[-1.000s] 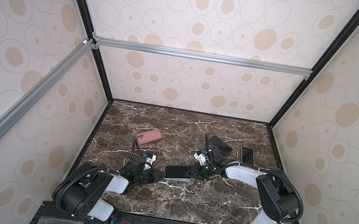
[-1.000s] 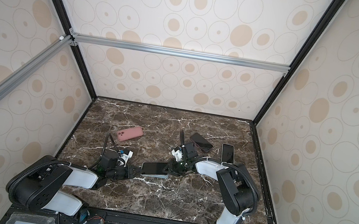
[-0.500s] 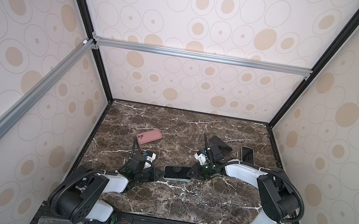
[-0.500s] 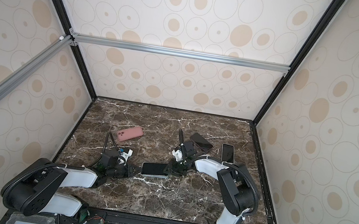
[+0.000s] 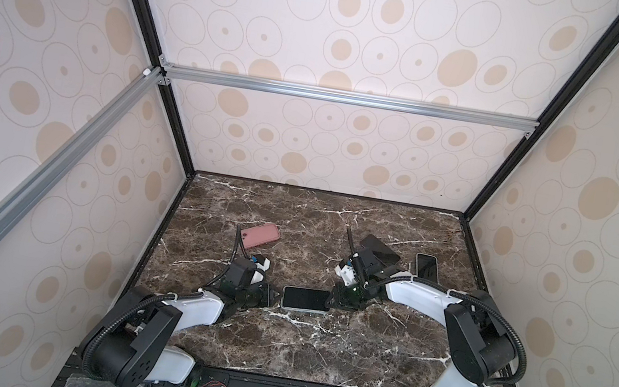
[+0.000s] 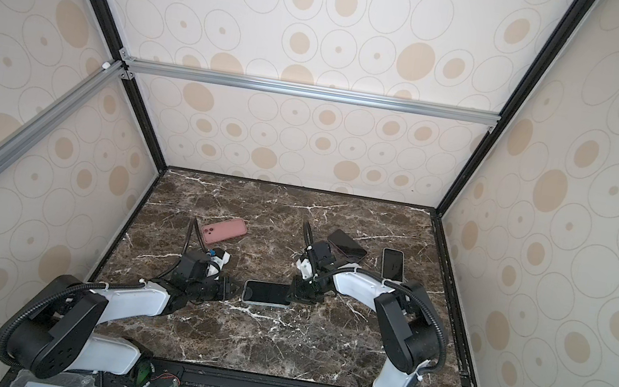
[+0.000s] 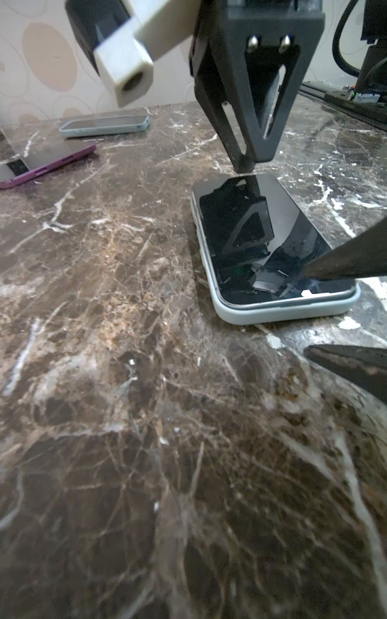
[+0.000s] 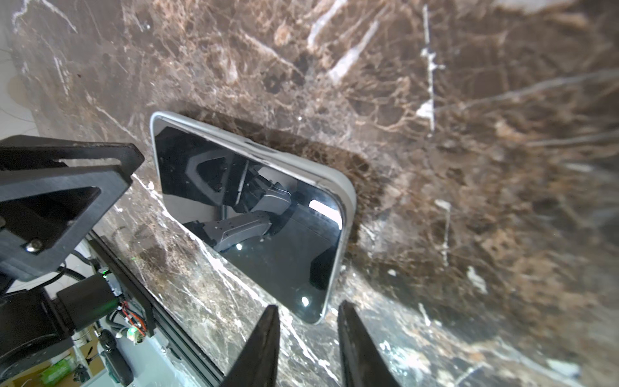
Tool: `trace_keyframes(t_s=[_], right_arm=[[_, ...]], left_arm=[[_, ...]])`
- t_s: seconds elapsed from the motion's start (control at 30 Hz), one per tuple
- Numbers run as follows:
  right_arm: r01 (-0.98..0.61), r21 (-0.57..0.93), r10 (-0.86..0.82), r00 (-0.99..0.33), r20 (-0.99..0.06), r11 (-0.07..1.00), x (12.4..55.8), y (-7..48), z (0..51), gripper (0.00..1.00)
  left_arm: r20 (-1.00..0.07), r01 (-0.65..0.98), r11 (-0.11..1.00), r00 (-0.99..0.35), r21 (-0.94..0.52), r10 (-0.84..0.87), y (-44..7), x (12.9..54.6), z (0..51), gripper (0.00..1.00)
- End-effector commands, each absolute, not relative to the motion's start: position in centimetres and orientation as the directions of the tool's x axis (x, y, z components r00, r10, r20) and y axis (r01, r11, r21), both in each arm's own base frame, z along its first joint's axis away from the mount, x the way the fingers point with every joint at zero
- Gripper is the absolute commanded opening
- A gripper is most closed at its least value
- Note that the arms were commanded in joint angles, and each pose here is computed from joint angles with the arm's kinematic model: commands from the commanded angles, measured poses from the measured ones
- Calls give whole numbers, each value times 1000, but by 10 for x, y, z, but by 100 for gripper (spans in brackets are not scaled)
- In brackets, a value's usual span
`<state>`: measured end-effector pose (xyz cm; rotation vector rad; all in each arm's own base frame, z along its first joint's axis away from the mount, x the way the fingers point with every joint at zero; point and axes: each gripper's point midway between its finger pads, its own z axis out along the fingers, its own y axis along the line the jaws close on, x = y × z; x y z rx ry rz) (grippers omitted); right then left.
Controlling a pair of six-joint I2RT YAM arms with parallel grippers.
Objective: Put the phone into the phone case
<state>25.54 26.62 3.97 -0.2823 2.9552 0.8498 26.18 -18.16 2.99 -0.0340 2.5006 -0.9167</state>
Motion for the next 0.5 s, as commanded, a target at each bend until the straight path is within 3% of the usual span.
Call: trace_keyframes(t_s=[0.0,0.27,0.47], right_arm=[[-216,489,-178,-976,-122,845,255,262,47,31],[-214,502,-186,-977,-105,838,254,267,38,22],[-221,507,-204,-975,-90,833,252,273,33,16]], left_arm=[[-427,186,768,-895,-613,-125,-191,264,34,34],[-388,205,731,-917,-651,-89,-204,263,31,32],[-347,191,737,-936,-648,-63,-210,261,22,25]])
